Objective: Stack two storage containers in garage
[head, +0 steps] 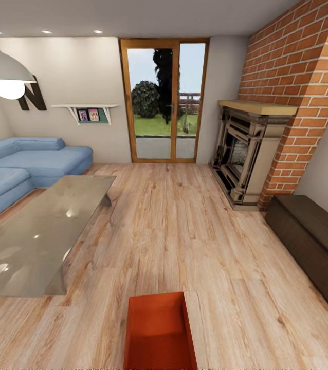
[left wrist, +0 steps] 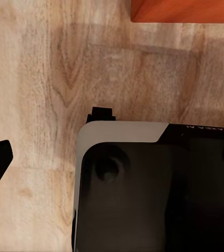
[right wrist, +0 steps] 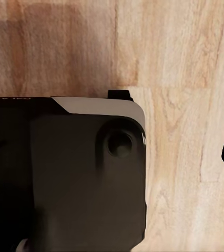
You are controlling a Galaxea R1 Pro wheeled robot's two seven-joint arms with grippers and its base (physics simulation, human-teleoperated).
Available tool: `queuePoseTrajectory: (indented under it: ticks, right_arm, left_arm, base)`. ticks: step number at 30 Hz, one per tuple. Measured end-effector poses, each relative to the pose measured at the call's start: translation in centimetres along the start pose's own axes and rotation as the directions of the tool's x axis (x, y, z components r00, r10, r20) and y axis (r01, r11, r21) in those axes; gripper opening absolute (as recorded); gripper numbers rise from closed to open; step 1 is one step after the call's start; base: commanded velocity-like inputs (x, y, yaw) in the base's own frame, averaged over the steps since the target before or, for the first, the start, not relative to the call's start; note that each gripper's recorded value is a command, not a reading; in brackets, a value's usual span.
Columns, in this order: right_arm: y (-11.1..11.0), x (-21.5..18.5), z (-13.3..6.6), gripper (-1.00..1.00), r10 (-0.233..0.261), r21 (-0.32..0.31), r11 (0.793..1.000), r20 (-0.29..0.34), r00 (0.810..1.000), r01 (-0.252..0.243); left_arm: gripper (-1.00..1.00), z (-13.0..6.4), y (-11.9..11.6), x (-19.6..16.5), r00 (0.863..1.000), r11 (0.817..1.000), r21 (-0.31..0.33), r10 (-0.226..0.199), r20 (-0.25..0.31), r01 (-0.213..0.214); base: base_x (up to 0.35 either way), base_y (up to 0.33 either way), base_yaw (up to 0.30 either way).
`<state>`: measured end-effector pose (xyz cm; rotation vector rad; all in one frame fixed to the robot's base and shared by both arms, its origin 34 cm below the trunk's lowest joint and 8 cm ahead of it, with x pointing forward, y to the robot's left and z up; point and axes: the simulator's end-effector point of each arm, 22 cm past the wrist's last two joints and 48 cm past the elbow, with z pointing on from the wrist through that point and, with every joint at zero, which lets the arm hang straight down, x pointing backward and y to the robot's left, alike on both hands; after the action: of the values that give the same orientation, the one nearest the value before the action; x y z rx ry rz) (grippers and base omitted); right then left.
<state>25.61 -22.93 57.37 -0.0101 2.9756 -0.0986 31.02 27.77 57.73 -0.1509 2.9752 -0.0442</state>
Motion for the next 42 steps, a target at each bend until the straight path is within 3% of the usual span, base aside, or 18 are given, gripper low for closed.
queuePoseTrajectory:
  ticks: [42]
  right_arm:
    - [-0.1, 1.02, 0.15, 1.0, -0.002, 0.001, 1.0, -0.026, 1.0, 0.002]
  left_arm:
    - [1.0, 0.27, 0.15, 0.99, 1.0, 1.0, -0.003, 0.0, -0.024, 0.0]
  base:
    - [0.0, 0.0, 0.032]
